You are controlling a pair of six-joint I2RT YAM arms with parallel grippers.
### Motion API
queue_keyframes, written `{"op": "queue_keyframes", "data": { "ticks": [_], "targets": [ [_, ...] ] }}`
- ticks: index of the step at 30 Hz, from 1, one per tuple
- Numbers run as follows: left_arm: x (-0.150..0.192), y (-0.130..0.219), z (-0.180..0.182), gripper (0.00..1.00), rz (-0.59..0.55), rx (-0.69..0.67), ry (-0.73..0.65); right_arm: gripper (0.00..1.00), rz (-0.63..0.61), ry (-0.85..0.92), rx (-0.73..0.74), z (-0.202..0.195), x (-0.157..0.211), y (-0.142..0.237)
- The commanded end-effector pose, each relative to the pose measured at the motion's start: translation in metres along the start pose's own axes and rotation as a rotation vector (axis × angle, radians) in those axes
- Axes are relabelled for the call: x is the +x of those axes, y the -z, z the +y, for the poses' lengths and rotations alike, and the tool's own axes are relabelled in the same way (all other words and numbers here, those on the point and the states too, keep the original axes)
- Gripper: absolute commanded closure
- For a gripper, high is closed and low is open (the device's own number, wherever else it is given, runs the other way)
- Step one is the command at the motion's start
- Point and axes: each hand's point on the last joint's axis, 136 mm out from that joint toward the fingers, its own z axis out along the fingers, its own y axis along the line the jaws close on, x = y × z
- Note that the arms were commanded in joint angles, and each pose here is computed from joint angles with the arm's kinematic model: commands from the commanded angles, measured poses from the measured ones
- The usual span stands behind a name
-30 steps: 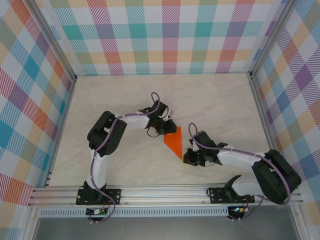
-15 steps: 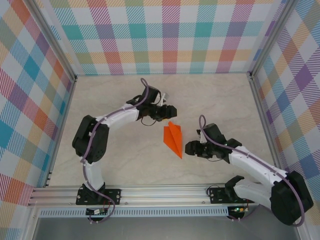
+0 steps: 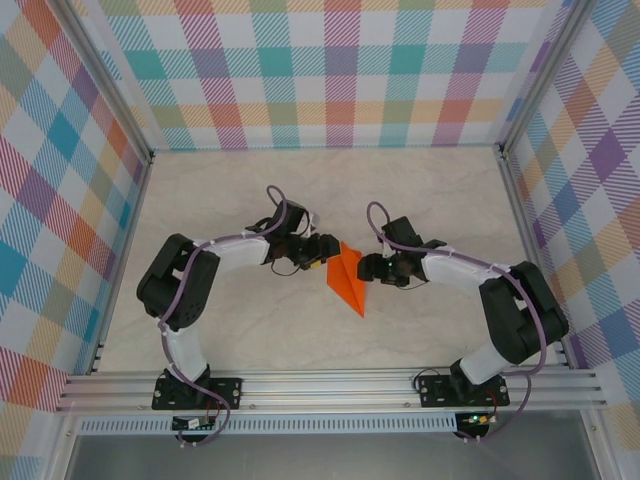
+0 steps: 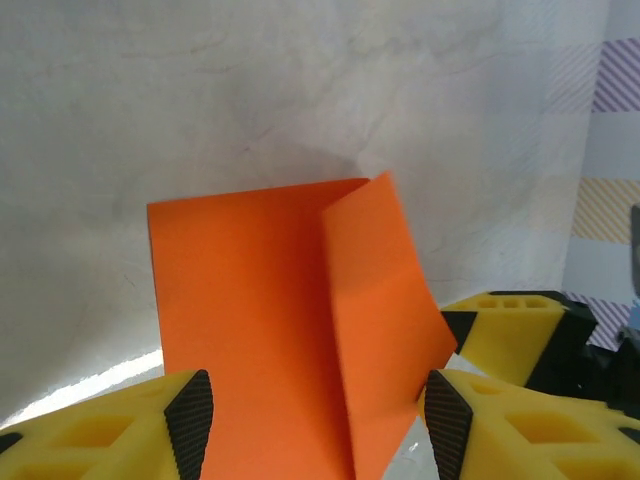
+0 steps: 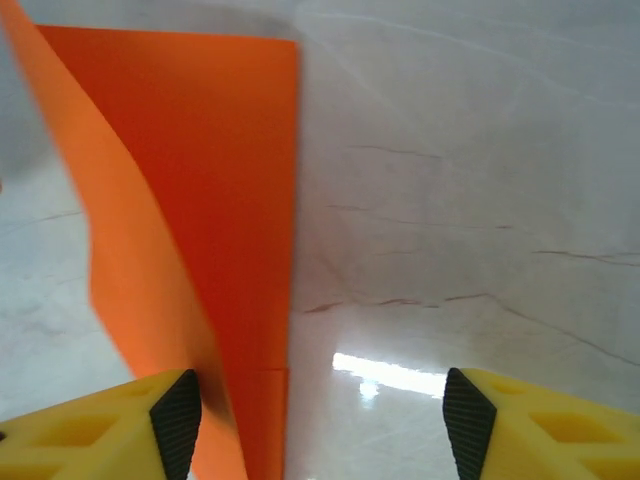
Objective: Fold a paper plane with a square sheet of paper (fold left side to right side)
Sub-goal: Turn over the paper at the center of the table.
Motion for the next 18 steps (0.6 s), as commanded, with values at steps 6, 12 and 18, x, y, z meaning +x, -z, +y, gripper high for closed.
{"op": "queue_keyframes", "data": {
  "ticks": [6,12,18],
  "targets": [
    [-0.010,-0.035,-0.032,0.45,0.031,0.087,-0.031,0.34,-0.016,0.010,0.008,-0.002,-0.004,0.001],
    [-0.016,-0.040,-0.037,0.67,0.032,0.085,-0.031,0.33,-0.042,0.026,0.025,-0.003,-0.005,0.017],
    [-0.020,-0.027,-0.044,0.85,-0.002,0.071,-0.037,0.27,-0.139,0.058,0.036,0.005,0.002,0.065]
  ]
}}
